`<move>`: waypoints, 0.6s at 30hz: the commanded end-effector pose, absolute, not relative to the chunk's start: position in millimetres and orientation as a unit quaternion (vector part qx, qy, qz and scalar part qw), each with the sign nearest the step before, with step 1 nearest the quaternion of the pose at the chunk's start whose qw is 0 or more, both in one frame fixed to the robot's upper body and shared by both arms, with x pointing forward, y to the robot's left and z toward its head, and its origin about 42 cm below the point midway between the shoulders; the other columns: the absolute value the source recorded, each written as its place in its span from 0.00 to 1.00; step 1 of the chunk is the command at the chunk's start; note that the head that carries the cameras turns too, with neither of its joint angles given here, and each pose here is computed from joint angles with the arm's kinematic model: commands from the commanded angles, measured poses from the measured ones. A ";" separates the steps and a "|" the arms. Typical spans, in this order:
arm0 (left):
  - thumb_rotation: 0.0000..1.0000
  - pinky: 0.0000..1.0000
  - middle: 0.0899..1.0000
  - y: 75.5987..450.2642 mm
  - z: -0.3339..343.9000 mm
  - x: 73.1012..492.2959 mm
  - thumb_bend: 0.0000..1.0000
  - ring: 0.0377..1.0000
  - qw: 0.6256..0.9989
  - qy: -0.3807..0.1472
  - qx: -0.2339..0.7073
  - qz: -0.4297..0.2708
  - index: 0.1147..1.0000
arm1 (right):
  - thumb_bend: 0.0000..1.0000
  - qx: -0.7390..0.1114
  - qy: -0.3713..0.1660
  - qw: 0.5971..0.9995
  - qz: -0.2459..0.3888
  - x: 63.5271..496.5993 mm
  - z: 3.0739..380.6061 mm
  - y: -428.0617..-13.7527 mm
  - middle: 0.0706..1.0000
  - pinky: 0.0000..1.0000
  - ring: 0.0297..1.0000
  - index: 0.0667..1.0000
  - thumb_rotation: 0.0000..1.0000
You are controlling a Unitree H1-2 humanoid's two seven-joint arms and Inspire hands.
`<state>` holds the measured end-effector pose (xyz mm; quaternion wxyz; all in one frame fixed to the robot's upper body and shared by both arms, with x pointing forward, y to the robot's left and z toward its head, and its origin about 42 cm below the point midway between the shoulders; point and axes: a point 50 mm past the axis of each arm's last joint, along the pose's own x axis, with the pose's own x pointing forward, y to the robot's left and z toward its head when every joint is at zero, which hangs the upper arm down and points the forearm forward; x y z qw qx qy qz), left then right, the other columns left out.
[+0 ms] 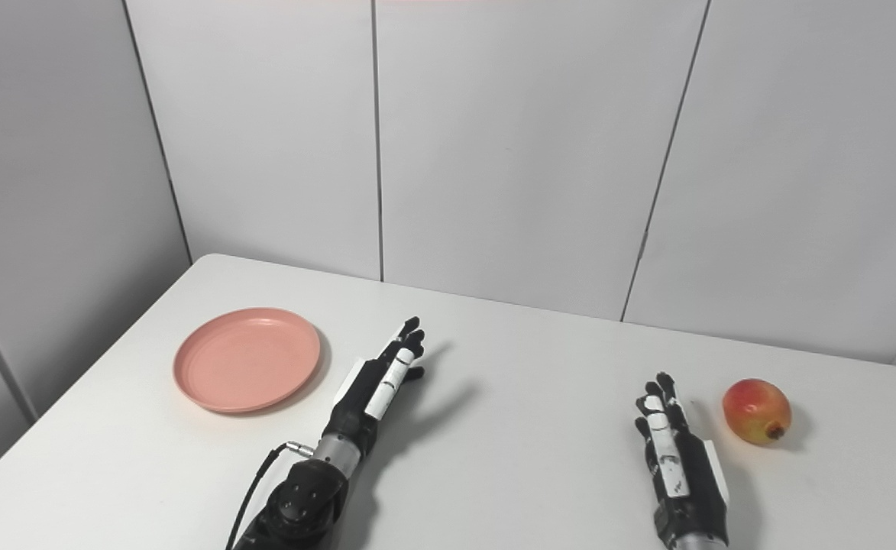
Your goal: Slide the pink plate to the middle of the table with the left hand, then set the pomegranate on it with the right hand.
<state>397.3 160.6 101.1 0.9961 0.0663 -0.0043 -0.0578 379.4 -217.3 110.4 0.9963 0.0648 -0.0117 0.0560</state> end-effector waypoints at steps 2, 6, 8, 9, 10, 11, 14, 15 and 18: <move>1.00 0.92 0.97 154.0 86.3 390.9 0.56 0.95 0.996 0.027 0.062 -0.061 0.94 | 0.51 0.059 -0.046 0.995 0.061 387.1 121.9 -219.3 1.00 1.00 1.00 1.00 0.82; 1.00 0.91 0.96 155.1 82.2 393.4 0.57 0.94 0.996 0.020 0.070 -0.054 0.93 | 0.48 0.056 -0.060 0.995 0.062 384.2 121.9 -224.6 1.00 1.00 0.99 1.00 0.83; 1.00 0.90 0.96 154.6 82.2 394.5 0.55 0.94 0.997 0.014 0.057 -0.056 0.93 | 0.49 0.063 -0.060 0.994 0.059 384.4 121.5 -225.8 1.00 1.00 0.98 1.00 0.81; 1.00 0.90 0.96 154.4 82.3 394.8 0.54 0.94 0.997 0.012 0.054 -0.056 0.93 | 0.49 0.064 -0.060 0.994 0.058 384.6 121.4 -226.2 0.99 1.00 0.98 1.00 0.80; 1.00 0.90 0.96 154.3 82.4 395.0 0.54 0.94 0.997 0.012 0.055 -0.055 0.93 | 0.48 0.064 -0.060 0.994 0.058 384.7 121.4 -226.6 1.00 1.00 0.98 1.00 0.80; 1.00 0.90 0.96 153.7 83.3 395.1 0.54 0.94 0.997 0.011 0.057 -0.048 0.93 | 0.48 0.062 -0.061 0.995 0.059 385.1 121.4 -226.9 1.00 1.00 0.98 1.00 0.80; 1.00 0.88 0.94 152.6 86.3 396.0 0.54 0.92 0.998 0.005 0.052 -0.036 0.91 | 0.47 0.059 -0.062 0.995 0.059 386.6 121.6 -226.6 1.00 1.00 0.99 1.00 0.82; 1.00 0.88 0.94 153.0 88.9 396.7 0.54 0.92 0.998 -0.001 0.045 -0.038 0.91 | 0.46 0.060 -0.063 0.995 0.058 386.8 122.3 -226.1 1.00 1.00 0.99 1.00 0.83; 1.00 0.91 0.96 156.1 98.7 399.9 0.49 0.94 0.999 -0.027 0.005 -0.047 0.95 | 0.44 0.061 -0.065 0.994 0.059 387.6 122.7 -226.7 1.00 1.00 1.00 1.00 0.84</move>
